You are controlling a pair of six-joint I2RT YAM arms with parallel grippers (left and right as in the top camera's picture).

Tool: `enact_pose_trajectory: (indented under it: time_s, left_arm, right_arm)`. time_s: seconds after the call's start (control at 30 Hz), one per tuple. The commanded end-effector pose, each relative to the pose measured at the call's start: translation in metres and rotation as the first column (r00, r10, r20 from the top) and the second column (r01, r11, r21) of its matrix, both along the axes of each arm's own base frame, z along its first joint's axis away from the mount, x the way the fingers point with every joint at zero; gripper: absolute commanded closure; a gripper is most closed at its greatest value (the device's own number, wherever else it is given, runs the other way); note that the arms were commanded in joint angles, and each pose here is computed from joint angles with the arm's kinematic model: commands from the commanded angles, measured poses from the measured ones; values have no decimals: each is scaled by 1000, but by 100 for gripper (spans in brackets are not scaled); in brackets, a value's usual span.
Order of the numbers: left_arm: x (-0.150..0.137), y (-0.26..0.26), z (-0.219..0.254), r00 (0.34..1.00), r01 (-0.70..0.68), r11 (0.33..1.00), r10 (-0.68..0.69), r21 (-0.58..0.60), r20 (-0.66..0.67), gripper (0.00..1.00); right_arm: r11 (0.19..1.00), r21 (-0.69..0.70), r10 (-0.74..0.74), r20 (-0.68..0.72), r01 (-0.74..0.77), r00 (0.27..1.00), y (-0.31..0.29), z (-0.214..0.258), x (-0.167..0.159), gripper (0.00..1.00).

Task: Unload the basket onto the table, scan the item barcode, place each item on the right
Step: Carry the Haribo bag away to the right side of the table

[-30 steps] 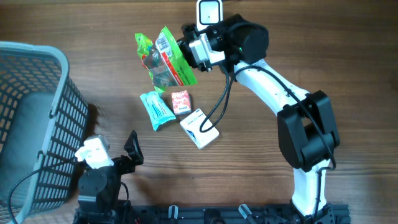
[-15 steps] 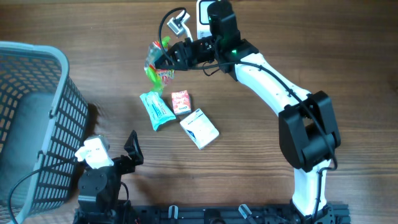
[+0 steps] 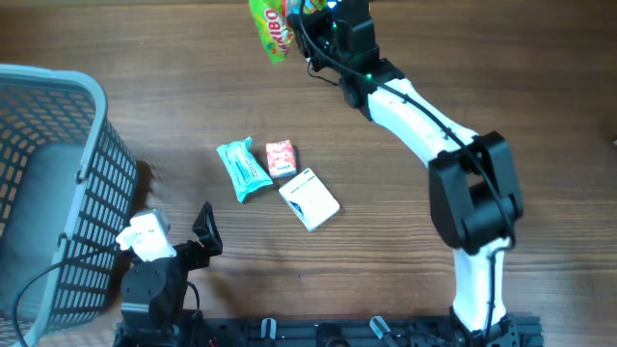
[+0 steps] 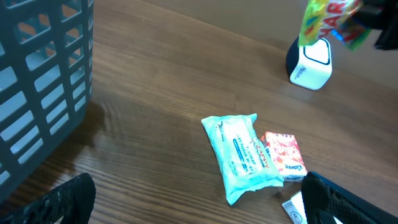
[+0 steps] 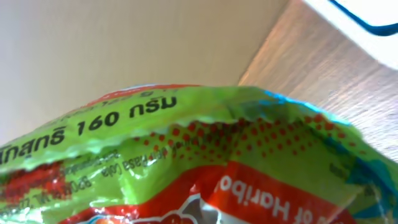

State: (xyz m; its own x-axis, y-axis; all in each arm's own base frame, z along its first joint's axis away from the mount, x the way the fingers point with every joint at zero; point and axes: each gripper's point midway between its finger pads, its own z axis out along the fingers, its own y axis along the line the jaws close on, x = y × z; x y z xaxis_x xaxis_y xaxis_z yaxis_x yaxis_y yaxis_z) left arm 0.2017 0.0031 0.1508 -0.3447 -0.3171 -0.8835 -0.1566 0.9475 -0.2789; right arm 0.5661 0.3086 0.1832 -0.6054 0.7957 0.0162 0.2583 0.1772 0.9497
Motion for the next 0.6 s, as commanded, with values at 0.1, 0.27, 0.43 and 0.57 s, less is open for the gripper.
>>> enact_pose_trajectory:
  time_s: [0.1, 0.27, 0.43, 0.57]
  left_arm:
    - [0, -2, 0, 1000, 9, 1000, -9, -11, 5, 0]
    - [0, -2, 0, 1000, 9, 1000, -9, -11, 5, 0]
    - [0, -2, 0, 1000, 9, 1000, -9, -11, 5, 0]
    - [0, -2, 0, 1000, 9, 1000, -9, -11, 5, 0]
  right_arm:
    - [985, 135, -109, 15, 106, 994, -23, -1, 78, 95]
    - [975, 181, -129, -19, 130, 992, -42, 0, 86, 95]
    - [996, 75, 29, 104, -37, 994, -27, 22, 71, 95]
    - [987, -131, 100, 38, -94, 994, -47, 50, 34, 95]
